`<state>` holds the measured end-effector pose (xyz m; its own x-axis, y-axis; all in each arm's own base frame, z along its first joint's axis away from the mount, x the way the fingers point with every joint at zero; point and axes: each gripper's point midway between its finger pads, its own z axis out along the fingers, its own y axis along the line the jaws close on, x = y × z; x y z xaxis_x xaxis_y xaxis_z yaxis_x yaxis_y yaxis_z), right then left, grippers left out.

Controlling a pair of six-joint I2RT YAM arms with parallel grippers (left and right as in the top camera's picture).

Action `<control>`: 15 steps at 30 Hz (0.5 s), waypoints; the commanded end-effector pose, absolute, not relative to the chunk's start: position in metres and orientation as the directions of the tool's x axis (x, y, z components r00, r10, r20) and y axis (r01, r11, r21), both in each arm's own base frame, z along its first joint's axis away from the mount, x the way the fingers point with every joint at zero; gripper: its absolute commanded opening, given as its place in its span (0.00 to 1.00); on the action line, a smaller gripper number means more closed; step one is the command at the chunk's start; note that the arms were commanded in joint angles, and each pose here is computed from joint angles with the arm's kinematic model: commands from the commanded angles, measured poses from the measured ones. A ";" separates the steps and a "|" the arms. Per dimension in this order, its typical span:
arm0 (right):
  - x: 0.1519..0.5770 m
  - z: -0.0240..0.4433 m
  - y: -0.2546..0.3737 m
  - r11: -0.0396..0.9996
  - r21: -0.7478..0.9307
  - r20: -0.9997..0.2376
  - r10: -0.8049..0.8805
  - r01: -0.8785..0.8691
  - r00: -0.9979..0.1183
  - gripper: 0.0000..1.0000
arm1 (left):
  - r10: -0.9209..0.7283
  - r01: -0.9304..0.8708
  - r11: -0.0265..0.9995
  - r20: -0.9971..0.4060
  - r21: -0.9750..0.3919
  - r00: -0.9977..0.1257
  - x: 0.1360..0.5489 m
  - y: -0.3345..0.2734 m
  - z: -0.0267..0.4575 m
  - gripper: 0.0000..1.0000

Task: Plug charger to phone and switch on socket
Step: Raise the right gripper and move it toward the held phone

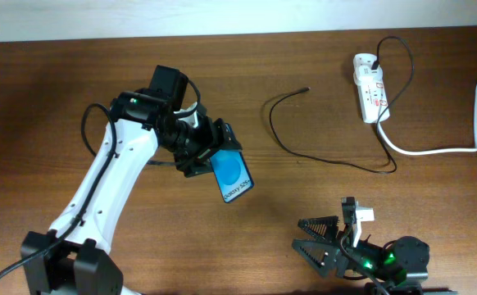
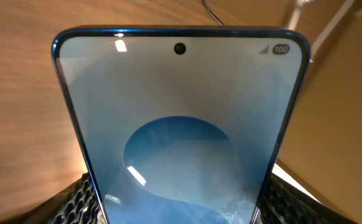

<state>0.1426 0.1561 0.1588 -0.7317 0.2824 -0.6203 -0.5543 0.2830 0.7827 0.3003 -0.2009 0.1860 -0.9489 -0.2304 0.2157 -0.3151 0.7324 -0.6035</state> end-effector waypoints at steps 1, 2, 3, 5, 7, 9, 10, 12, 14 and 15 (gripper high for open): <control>0.145 0.156 0.154 0.304 0.763 -0.645 0.285 -0.571 -0.710 0.98 | -0.157 -0.315 0.617 0.279 -0.721 -0.947 0.297 -0.220 0.215 0.37; 0.145 0.156 0.154 0.306 0.758 -0.651 0.282 -0.577 -0.705 0.98 | -0.150 -0.322 0.597 0.291 -0.735 -0.945 0.297 -0.221 0.218 0.37; 0.145 0.156 0.154 0.306 0.758 -0.650 0.282 -0.576 -0.705 0.98 | -0.147 -0.329 0.579 0.301 -0.746 -0.942 0.298 -0.220 0.221 0.38; 0.145 0.156 0.154 0.306 0.758 -0.650 0.282 -0.576 -0.705 0.98 | -0.147 -0.332 0.573 0.305 -0.750 -0.941 0.298 -0.219 0.223 0.38; 0.145 0.156 0.154 0.306 0.758 -0.651 0.282 -0.577 -0.705 0.98 | -0.149 -0.333 0.572 0.304 -0.749 -0.941 0.298 -0.219 0.223 0.39; 0.145 0.156 0.154 0.306 0.758 -0.650 0.282 -0.576 -0.705 0.98 | -0.151 -0.335 0.571 0.305 -0.749 -0.940 0.299 -0.218 0.222 0.39; 0.145 0.156 0.154 0.306 0.758 -0.650 0.282 -0.576 -0.705 0.98 | -0.151 -0.334 0.571 0.305 -0.749 -0.940 0.299 -0.218 0.223 0.38; 0.145 0.156 0.154 0.306 0.758 -0.650 0.282 -0.576 -0.705 0.98 | -0.151 -0.334 0.572 0.305 -0.749 -0.940 0.299 -0.218 0.222 0.39; 0.145 0.156 0.154 0.306 0.758 -0.650 0.282 -0.576 -0.705 0.98 | -0.151 -0.334 0.572 0.304 -0.749 -0.941 0.299 -0.218 0.222 0.39; 0.145 0.156 0.154 0.306 0.758 -0.651 0.282 -0.577 -0.705 0.98 | -0.151 -0.334 0.572 0.305 -0.749 -0.940 0.299 -0.218 0.222 0.39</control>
